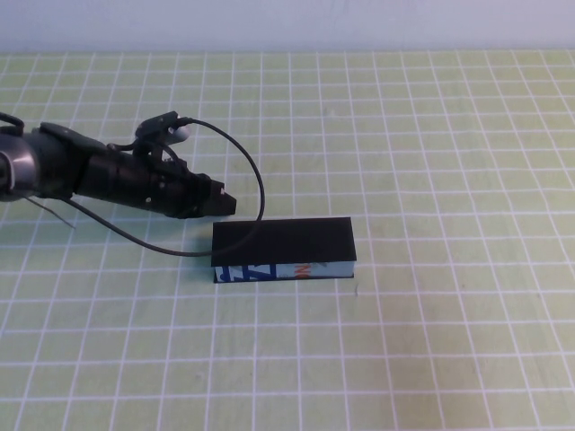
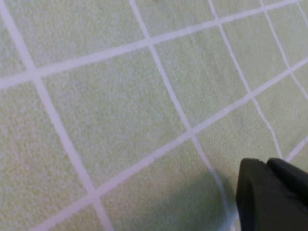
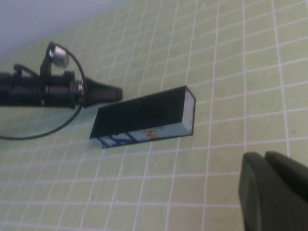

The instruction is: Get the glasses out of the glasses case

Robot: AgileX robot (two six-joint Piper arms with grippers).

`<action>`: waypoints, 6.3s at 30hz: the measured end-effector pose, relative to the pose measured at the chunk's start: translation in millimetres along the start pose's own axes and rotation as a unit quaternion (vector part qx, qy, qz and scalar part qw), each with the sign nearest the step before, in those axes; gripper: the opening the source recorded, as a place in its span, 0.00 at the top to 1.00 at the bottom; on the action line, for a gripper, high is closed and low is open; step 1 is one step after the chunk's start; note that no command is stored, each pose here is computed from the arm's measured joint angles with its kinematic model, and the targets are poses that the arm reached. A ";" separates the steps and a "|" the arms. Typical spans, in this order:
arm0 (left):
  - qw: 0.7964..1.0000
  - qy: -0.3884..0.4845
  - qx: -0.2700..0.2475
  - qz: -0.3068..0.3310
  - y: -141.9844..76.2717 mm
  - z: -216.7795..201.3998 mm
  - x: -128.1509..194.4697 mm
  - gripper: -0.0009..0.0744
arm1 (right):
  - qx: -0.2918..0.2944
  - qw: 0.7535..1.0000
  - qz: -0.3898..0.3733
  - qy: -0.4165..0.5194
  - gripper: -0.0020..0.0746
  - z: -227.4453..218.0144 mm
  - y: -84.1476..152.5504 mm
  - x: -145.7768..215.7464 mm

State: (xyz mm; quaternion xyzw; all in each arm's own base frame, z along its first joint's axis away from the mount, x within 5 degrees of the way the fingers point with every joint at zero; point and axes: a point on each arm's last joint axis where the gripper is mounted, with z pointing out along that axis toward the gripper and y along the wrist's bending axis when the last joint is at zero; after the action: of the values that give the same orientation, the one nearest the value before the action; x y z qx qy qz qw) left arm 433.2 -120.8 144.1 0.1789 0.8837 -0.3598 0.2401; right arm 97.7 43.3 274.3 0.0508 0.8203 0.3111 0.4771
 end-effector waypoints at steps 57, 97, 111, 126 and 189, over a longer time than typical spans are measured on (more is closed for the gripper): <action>1.000 0.008 0.017 0.001 -3.1 -0.2 0.7 0.99 | -0.106 0.657 -0.712 0.224 0.59 313.4 107.9 47.7; 0.999 0.008 0.039 0.030 -18.7 -24.8 -9.3 0.99 | -0.098 0.661 -0.727 0.156 0.98 304.3 122.8 21.2; 0.982 -0.007 0.071 0.176 -83.5 -110.9 10.7 0.99 | -0.080 0.694 -0.699 0.153 0.98 307.2 112.7 9.3; 0.969 -0.042 0.108 0.218 -42.4 -57.4 49.7 0.99 | -0.080 0.697 -0.697 0.151 0.98 307.4 112.8 9.0; 0.971 -0.040 0.111 0.208 -24.9 -38.2 59.8 0.99 | -0.005 0.947 -0.238 0.218 0.99 320.3 87.3 -29.2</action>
State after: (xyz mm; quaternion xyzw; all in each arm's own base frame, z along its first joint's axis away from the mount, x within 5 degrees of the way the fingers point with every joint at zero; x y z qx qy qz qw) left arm 360.7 -101.5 148.6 0.3699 0.7713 -0.4048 0.3231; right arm 355.6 250.2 232.6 -0.2168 0.8912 0.1960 0.3470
